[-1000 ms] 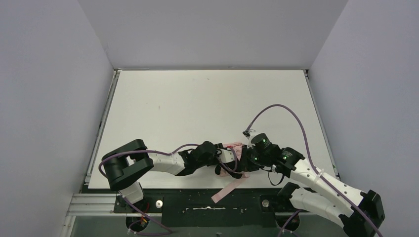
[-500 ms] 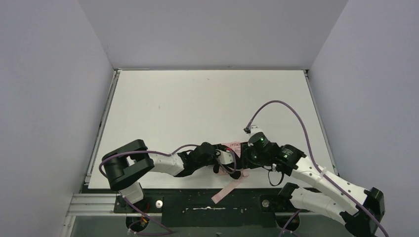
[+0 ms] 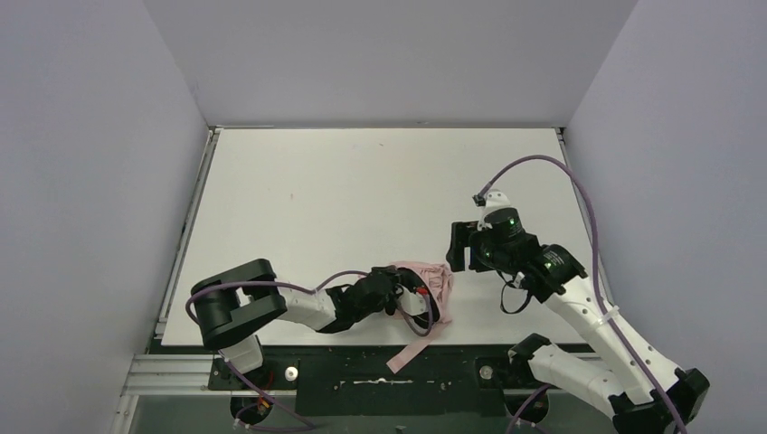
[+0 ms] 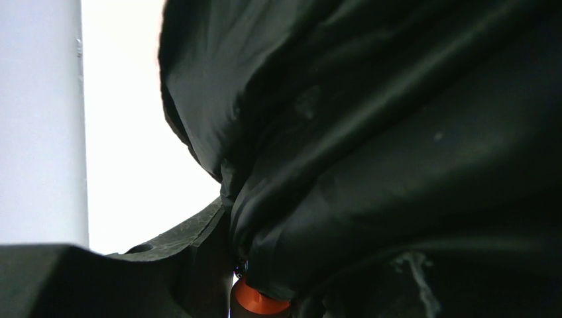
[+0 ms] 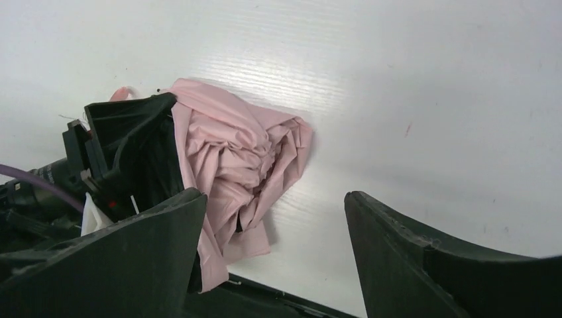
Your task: Put away the umbrella
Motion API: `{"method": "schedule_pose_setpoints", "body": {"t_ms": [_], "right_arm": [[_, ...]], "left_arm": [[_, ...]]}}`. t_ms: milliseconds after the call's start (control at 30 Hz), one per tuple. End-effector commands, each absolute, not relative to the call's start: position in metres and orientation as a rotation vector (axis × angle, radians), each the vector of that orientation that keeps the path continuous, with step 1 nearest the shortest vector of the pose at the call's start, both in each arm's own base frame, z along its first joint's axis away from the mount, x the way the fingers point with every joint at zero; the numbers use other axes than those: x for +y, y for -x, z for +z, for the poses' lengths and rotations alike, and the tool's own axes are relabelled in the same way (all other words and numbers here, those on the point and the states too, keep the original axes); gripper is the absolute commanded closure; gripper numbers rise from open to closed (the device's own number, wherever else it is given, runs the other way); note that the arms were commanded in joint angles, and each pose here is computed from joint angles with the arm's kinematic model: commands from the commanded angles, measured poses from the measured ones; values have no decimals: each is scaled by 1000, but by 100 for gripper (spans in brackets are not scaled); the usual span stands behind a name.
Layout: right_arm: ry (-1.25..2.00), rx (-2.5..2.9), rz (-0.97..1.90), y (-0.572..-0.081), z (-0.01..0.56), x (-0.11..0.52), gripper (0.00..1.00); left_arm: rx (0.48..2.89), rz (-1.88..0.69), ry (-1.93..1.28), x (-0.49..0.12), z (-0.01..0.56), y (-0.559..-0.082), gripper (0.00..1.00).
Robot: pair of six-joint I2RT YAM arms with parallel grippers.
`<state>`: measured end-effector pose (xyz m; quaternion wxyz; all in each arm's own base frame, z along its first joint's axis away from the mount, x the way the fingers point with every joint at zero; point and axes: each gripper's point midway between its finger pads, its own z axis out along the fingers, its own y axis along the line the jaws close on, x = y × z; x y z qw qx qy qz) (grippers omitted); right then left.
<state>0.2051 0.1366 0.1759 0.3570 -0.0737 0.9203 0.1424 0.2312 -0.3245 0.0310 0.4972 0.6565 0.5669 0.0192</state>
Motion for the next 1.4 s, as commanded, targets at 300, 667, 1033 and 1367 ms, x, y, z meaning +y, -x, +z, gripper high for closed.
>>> {"method": "schedule_pose_setpoints", "body": {"t_ms": [300,667,1033,1367], "right_arm": [[1173,2020,580,-258,172,224,18],[1442,2208,719,-228,116,206,13],[1486,2303,841,-210,80,212,14],[1536,2440,812,-195,37,219,15]], "left_arm": [[1121,323,-1700,-318,24,-225,100],[1091,389,-1708,-317,19,-225,100],[1090,402,-1693,-320,18,-227,100],[1100,423,-1666,-322,22,-231,100]]}}
